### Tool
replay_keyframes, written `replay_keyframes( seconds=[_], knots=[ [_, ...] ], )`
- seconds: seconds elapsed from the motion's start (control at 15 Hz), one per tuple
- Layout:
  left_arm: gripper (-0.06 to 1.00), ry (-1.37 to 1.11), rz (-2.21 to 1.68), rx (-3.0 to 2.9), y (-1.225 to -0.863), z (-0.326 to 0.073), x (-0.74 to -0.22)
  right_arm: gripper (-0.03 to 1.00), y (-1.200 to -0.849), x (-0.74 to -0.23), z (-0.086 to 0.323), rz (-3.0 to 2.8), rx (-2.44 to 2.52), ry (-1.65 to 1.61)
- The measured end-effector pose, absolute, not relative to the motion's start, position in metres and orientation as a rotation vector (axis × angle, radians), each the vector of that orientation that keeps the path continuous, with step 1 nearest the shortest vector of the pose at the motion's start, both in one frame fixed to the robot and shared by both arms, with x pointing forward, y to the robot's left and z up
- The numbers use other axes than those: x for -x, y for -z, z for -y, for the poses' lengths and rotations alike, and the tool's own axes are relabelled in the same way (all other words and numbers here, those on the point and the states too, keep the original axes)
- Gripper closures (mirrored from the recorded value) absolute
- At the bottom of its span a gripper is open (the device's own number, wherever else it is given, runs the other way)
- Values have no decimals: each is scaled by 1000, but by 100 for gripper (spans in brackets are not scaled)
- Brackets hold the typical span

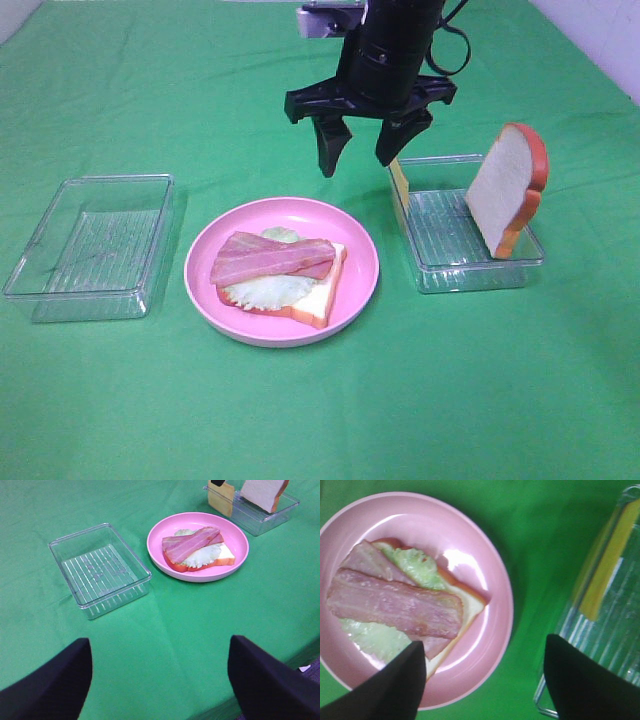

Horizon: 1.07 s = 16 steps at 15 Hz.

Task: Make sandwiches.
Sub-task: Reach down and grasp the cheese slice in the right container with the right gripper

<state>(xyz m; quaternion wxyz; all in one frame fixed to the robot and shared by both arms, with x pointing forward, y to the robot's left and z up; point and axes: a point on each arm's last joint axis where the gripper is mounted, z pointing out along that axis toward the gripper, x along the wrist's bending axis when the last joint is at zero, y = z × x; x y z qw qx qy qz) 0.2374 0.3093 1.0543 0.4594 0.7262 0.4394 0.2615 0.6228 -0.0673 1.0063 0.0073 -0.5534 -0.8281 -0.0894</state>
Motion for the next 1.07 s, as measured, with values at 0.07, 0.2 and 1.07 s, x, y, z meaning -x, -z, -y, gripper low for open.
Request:
replay_keyframes(
  seconds=[0.07,0.2,1.07],
  knots=[
    [23,-644,-1082,-1788,-1054,-309,-237,37,-1010,-629,74,2583,1782,280],
    [23,-644,-1082,-1788,-1054,-309,-237,40,-1012,-637,84,2554,1840,277],
    [23,-644,-1082,-1788,-1054,-309,-237,48,-952,-677,100,2485,1901,152]
  ],
)
